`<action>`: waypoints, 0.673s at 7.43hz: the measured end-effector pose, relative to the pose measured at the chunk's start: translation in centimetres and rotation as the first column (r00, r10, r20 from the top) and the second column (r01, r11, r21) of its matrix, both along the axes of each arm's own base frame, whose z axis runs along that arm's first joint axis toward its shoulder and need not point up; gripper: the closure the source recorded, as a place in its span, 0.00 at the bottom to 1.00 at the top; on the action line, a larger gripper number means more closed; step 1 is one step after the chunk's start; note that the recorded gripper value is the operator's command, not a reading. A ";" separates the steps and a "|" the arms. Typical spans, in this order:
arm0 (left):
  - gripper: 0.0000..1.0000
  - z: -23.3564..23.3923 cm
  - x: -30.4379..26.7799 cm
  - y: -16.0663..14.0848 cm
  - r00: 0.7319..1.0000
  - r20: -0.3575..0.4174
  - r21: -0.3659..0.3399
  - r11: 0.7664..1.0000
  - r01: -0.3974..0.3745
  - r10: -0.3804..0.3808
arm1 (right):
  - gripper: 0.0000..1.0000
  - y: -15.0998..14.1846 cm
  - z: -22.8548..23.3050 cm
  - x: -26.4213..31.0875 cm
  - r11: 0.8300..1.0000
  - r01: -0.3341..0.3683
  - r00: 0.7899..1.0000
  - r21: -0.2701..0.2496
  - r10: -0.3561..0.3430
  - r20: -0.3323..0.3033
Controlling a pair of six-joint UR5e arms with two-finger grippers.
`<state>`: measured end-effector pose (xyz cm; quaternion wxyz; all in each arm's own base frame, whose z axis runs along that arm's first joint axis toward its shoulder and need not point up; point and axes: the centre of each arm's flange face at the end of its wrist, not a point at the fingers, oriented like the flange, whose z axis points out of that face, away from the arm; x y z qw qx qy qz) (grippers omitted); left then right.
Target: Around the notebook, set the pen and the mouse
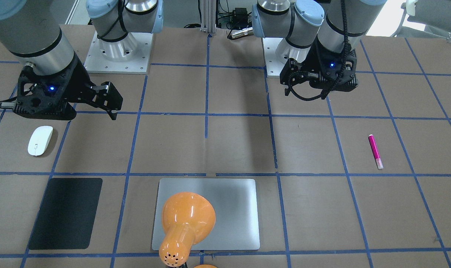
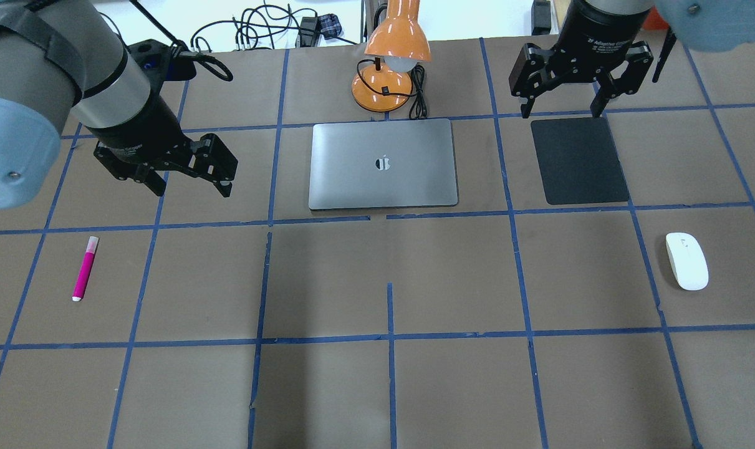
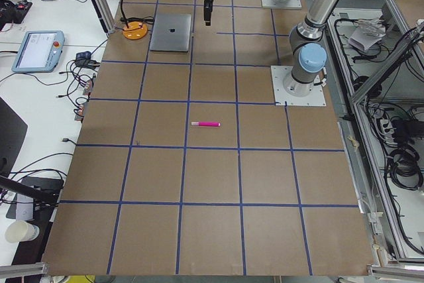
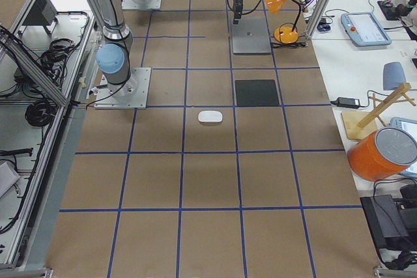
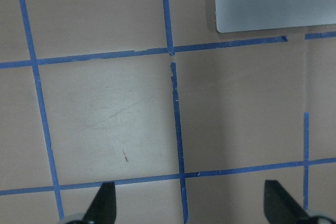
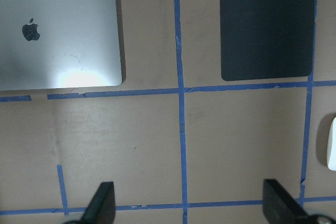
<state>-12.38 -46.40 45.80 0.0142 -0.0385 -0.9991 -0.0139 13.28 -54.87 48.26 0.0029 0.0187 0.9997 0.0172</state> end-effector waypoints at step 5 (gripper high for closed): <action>0.00 -0.4 2.3 -0.5 0.999 0.003 0.018 0.999 -0.039 0.038 | 0.00 -0.1 0.0 -0.1 1.000 -0.001 1.000 -0.004 0.001 -0.002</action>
